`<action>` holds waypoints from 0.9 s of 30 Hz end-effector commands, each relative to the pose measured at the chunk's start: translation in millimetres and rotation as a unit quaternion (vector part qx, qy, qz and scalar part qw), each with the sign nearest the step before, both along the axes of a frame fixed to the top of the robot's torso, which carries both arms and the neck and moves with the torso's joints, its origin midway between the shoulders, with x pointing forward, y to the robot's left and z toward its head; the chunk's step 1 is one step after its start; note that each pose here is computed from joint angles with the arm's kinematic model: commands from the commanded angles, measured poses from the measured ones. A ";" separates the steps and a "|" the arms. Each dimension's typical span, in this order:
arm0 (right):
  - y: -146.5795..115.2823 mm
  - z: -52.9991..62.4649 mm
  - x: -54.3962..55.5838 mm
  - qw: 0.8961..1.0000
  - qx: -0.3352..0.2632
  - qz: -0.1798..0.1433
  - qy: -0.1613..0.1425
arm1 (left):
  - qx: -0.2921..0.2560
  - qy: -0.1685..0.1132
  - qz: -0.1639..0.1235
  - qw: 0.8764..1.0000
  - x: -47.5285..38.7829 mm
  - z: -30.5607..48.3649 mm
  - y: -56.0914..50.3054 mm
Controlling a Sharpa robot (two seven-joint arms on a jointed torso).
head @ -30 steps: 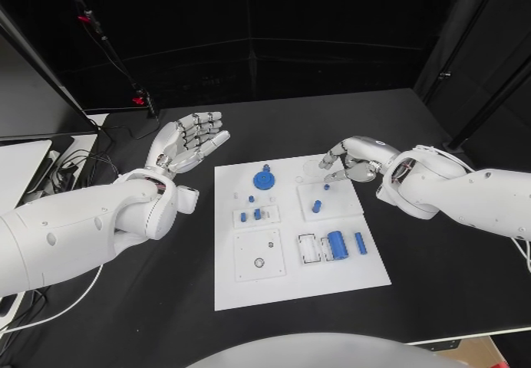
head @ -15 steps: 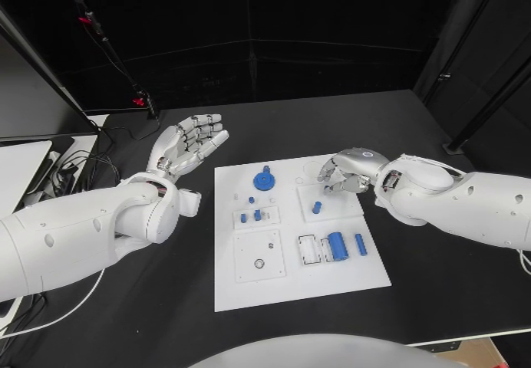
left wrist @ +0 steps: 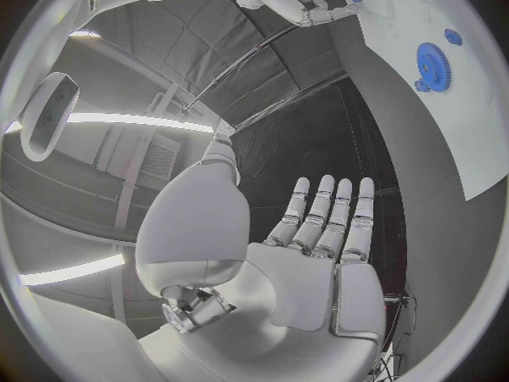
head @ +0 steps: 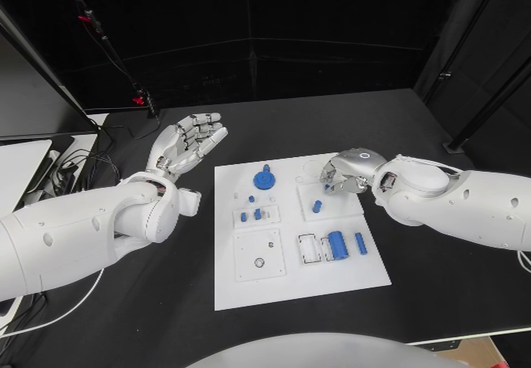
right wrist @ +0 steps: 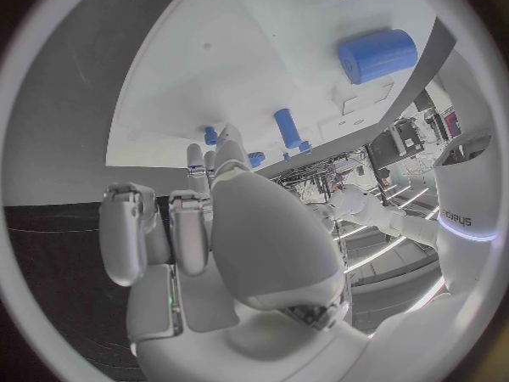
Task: Assemble the parts on the task board
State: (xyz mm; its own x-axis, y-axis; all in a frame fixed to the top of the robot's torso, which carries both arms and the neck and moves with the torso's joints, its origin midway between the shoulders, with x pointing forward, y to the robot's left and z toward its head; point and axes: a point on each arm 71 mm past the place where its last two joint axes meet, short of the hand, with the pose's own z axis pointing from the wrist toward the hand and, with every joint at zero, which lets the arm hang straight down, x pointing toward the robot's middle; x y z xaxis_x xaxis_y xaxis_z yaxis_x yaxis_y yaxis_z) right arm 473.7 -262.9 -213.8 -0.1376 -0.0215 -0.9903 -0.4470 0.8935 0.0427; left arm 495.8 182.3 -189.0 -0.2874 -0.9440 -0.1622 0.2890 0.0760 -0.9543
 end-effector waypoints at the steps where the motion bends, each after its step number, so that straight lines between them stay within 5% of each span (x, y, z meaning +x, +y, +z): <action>1: 1.1 -2.0 -0.1 0.999 -0.033 -0.011 0.005 | -0.032 -0.085 -0.018 0.996 -4.7 13.0 -0.6; 27: 10.4 -6.9 2.2 0.998 -0.062 -0.024 0.019 | -0.032 -0.079 -0.020 0.996 -4.6 12.4 -0.4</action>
